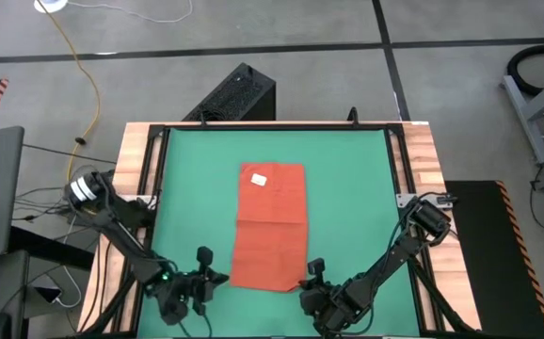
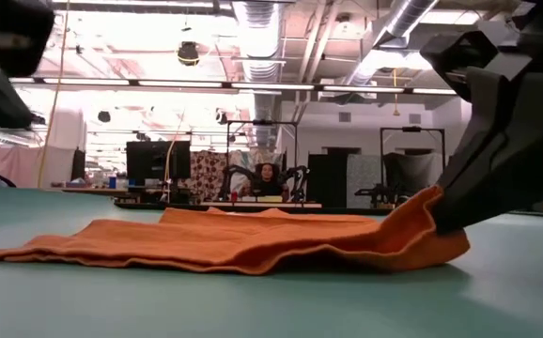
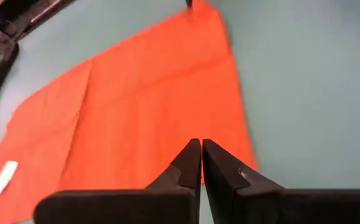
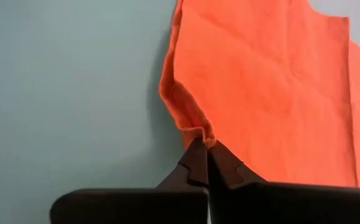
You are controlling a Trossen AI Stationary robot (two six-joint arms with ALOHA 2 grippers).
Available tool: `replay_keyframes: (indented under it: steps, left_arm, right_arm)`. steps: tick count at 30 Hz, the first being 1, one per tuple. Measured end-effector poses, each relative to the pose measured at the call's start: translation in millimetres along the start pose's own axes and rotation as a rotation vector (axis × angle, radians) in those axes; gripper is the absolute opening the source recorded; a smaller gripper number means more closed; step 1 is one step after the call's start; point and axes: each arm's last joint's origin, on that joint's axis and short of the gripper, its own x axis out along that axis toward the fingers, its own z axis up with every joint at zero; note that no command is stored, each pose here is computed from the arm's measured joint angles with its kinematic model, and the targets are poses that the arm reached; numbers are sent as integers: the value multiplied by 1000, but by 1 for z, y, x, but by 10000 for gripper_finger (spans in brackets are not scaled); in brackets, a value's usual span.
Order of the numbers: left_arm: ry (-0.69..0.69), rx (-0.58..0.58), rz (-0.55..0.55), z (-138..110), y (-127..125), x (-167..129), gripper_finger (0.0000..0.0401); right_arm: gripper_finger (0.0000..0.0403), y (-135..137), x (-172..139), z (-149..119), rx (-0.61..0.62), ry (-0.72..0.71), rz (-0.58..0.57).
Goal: Roll towel
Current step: Roll the orange towel
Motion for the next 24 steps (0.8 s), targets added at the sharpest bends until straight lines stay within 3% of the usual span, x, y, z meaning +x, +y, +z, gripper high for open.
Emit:
replay_keyframes:
  steps: [4, 9, 11, 17, 24]
  left_arm:
    - [39, 9, -42, -9, -6, 21, 36]
    - [53, -34, 73, -11, 6, 41, 69]
    - [54, -27, 70, -9, 10, 43, 72]
    - [16, 68, -120, -5, 5, 51, 49]
    - [79, 73, -97, -14, 19, 74, 3]
  right_arm:
    - [4, 1, 0, 2, 22, -18, 7]
    - [4, 1, 0, 1, 50, -2, 18]
    - [3, 1, 0, 0, 66, 7, 33]
    - [3, 2, -1, 0, 77, 14, 41]
    - [3, 3, -2, -3, 78, 61, 107]
